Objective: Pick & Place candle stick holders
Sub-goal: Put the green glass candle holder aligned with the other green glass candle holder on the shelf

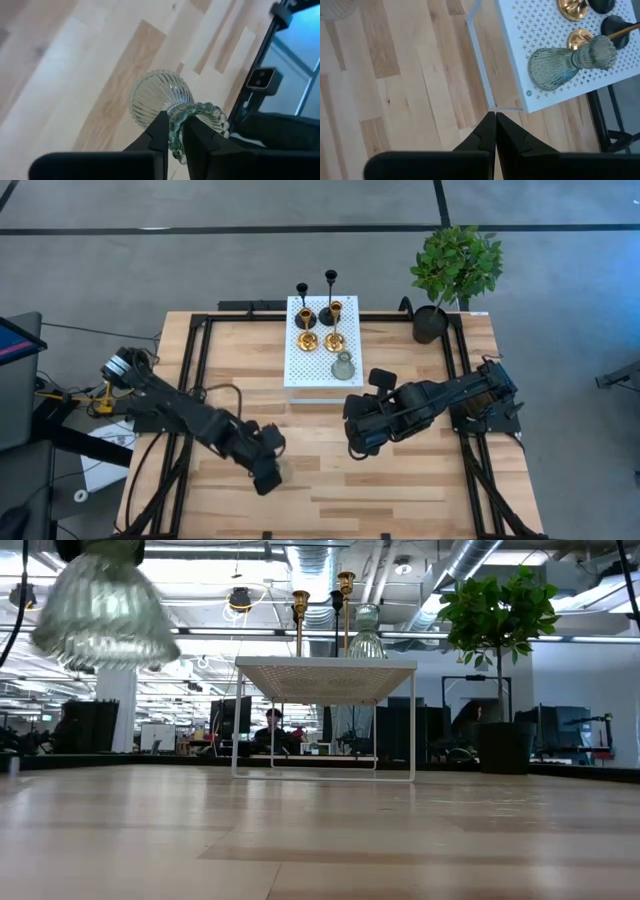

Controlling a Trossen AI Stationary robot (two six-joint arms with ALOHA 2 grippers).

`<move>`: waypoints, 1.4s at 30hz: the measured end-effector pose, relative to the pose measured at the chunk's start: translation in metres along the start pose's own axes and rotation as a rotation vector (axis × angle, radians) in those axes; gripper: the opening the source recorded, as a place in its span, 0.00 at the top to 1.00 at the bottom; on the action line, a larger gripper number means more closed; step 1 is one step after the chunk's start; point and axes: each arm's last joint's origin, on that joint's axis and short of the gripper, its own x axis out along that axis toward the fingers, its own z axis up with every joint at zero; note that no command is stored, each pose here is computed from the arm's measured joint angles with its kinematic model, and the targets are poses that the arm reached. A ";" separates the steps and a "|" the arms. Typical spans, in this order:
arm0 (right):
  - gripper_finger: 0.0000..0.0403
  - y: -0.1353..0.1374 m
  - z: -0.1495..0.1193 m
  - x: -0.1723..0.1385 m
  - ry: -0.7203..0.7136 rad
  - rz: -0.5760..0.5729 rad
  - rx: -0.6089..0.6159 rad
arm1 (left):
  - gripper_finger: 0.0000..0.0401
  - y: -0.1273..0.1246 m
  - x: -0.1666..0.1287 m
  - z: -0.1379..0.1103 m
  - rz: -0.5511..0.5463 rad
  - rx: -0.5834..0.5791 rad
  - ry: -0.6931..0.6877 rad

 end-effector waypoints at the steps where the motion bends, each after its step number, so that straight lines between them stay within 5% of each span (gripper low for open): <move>1: 1.00 0.000 0.000 0.000 -0.005 -0.007 0.005 | 0.92 0.003 -0.006 0.002 0.002 -0.008 -0.002; 12: 1.00 0.003 -0.002 -0.003 -0.042 -0.052 0.003 | 0.92 0.019 -0.073 0.048 0.096 0.045 -0.059; 20: 1.00 0.004 0.005 -0.016 -0.132 0.089 -0.100 | 0.92 0.028 -0.097 0.073 0.140 0.135 -0.169; 34: 1.00 -0.072 -0.005 -0.074 -0.363 0.154 -0.024 | 0.92 0.063 -0.101 0.097 0.247 0.161 -0.165; 42: 1.00 -0.091 -0.039 -0.058 -0.477 0.240 -0.048 | 0.92 0.086 -0.108 0.114 0.287 0.060 -0.200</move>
